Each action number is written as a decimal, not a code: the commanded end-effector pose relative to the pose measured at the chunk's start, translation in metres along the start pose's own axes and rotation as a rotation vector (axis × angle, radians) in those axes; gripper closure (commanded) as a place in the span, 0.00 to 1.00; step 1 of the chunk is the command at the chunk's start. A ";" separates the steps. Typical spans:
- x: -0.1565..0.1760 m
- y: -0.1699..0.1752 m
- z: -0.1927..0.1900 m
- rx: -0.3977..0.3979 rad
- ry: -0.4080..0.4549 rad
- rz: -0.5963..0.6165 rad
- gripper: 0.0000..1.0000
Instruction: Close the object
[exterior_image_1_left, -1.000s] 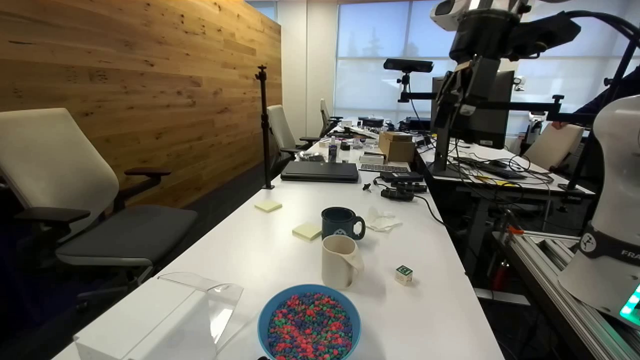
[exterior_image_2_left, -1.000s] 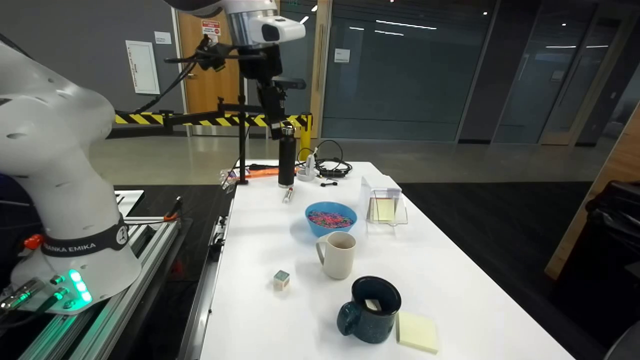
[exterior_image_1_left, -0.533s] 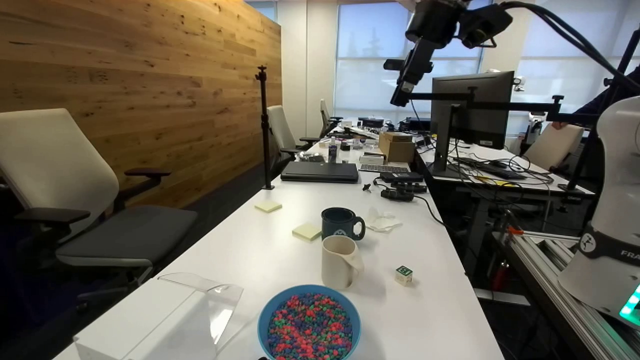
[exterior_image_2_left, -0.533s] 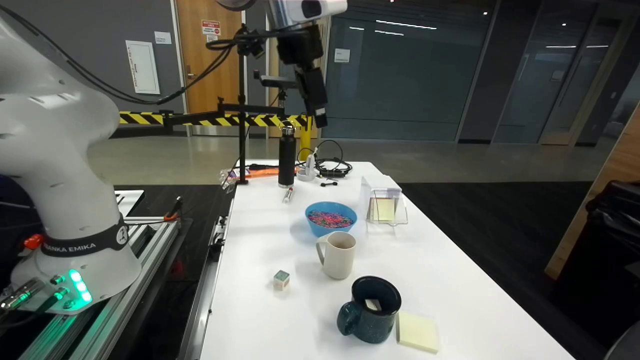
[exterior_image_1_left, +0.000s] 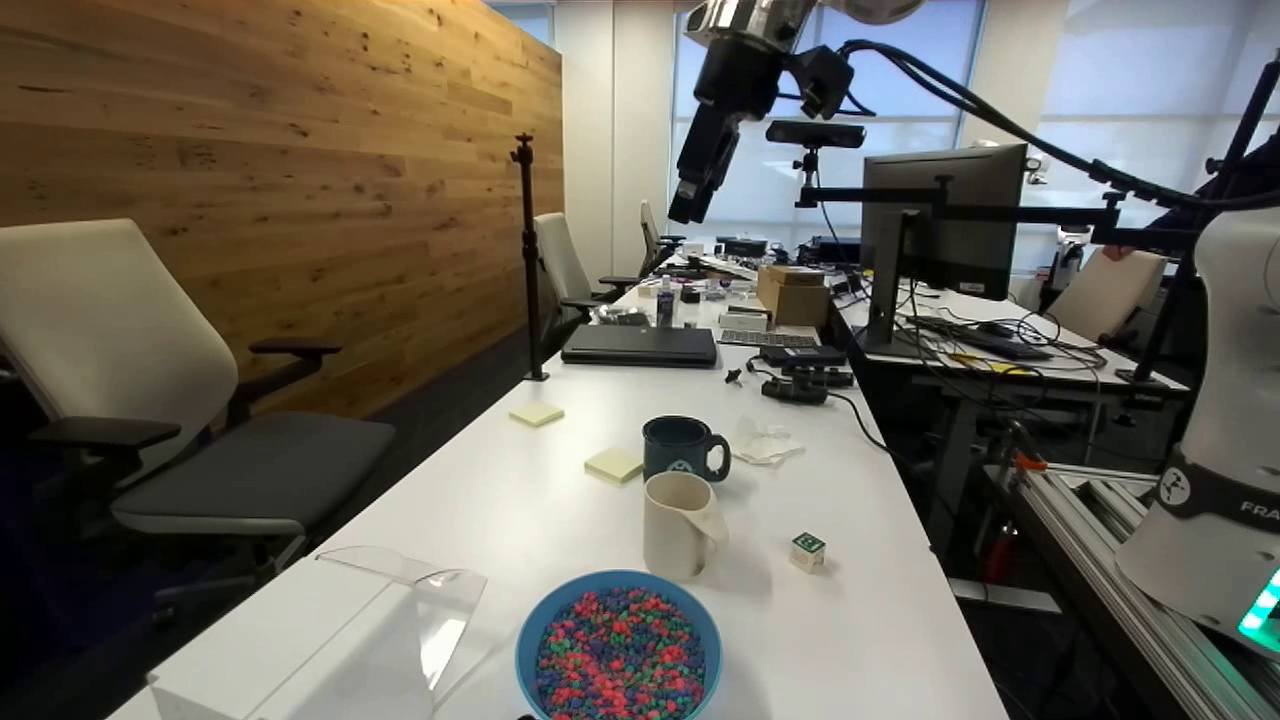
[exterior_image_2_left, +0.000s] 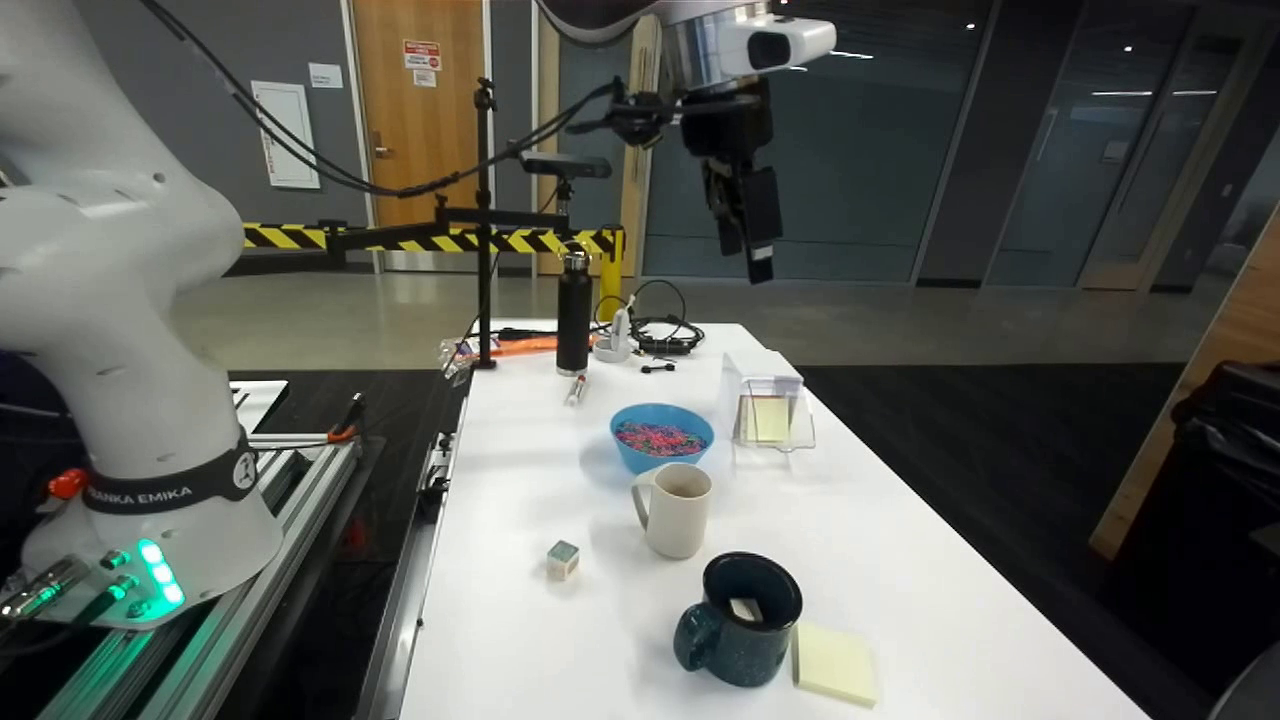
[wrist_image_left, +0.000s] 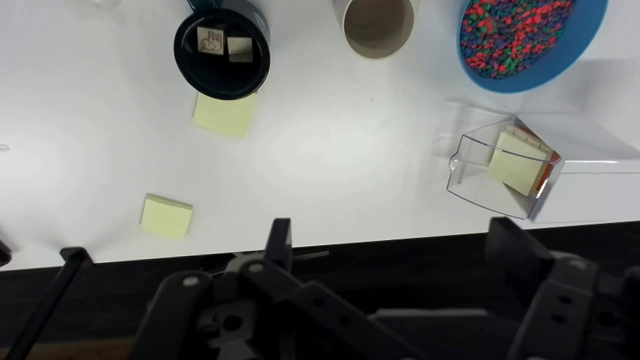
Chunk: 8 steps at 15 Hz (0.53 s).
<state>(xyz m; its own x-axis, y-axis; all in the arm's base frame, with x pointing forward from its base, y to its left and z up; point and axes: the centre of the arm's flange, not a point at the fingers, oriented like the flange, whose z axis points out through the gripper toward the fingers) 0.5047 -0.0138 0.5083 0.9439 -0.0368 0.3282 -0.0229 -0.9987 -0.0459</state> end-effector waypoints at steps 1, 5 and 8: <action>0.004 0.000 0.002 0.000 -0.001 0.002 0.00; 0.006 0.001 0.024 -0.030 -0.027 0.016 0.00; 0.028 0.010 0.057 -0.034 -0.014 0.047 0.00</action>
<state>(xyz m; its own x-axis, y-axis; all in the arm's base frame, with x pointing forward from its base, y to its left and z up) 0.5183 -0.0158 0.4854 0.9516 -0.0469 0.3036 -0.0360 -0.9985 -0.0413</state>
